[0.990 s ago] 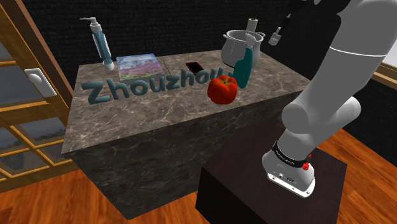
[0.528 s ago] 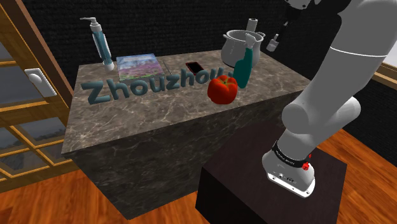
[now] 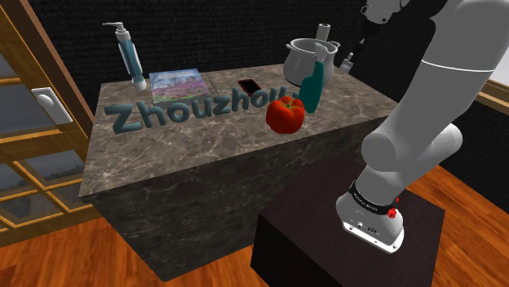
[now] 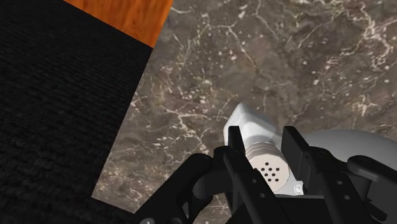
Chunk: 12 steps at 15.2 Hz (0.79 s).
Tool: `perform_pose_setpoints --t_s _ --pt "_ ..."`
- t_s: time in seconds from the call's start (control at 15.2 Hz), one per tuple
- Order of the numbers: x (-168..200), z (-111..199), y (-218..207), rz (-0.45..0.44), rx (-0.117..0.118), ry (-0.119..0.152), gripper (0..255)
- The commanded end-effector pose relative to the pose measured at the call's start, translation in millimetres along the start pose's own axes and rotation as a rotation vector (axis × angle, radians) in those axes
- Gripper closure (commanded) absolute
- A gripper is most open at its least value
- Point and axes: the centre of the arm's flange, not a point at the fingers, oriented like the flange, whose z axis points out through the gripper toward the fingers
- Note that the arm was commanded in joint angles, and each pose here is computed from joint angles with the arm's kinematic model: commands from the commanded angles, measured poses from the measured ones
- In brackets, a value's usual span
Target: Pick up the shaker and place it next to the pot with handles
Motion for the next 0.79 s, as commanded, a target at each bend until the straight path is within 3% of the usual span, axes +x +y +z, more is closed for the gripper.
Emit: perform_pose_setpoints --t_s 0.0,0.26,0.73 --pt "-1.3 12.3 -0.6 0.000 0.000 0.000 255" --pt "-4.4 34.2 -0.9 0.000 0.000 0.000 255" --pt "-4.4 34.2 -0.9 0.000 0.000 0.000 255"
